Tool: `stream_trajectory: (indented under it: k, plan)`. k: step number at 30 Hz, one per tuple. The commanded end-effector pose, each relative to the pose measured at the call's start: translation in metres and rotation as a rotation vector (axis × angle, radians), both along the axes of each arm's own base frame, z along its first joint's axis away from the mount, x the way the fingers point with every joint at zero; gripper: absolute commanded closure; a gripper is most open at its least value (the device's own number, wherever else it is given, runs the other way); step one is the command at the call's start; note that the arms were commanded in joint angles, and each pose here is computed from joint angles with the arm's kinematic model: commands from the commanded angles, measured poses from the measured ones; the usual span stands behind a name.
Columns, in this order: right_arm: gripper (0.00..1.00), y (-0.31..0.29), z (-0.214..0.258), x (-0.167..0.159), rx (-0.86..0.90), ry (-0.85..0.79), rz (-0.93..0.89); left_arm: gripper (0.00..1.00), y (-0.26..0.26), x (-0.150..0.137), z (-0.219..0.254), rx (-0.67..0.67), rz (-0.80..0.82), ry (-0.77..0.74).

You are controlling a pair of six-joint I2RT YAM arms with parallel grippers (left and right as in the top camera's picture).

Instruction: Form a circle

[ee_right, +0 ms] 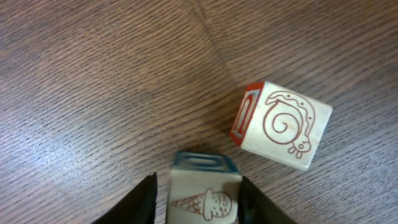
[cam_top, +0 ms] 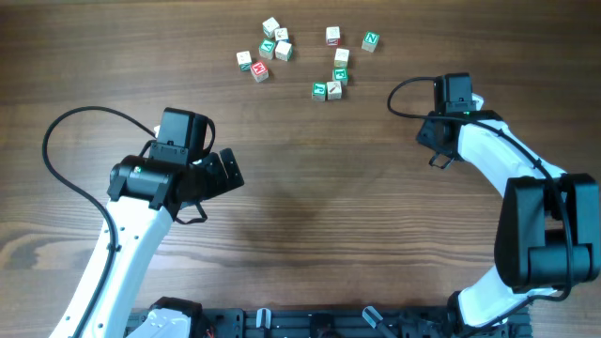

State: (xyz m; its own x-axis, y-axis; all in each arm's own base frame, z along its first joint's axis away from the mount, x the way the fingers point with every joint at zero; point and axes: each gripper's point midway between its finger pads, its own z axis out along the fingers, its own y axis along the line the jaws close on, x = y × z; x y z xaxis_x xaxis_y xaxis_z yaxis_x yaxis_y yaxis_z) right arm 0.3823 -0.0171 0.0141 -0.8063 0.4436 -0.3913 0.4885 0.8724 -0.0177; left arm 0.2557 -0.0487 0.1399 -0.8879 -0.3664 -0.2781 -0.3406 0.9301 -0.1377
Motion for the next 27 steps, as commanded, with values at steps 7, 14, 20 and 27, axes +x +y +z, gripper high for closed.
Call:
stream_trajectory:
  k: [7, 14, 20, 27]
  plan:
    - [0.31, -0.0042, 0.0095, 0.0053, -0.012, -0.026, -0.009, 0.00, 0.0007, -0.0006, -0.0005, -0.006, 0.001, 0.002]
    - [0.44, -0.0040, 0.0102, 0.0072, -0.014, -0.032, -0.001, 0.00, 0.0007, -0.0006, -0.0005, -0.006, 0.000, 0.002]
    - [0.57, -0.0041, 0.0110, 0.0093, -0.020, -0.038, 0.014, 0.00, 0.0007, -0.0006, -0.0005, -0.006, 0.001, 0.002]
    - [0.60, -0.0041, 0.0124, 0.0126, -0.031, -0.047, 0.038, 0.00, 0.0007, -0.0006, -0.0005, -0.006, 0.001, 0.002]
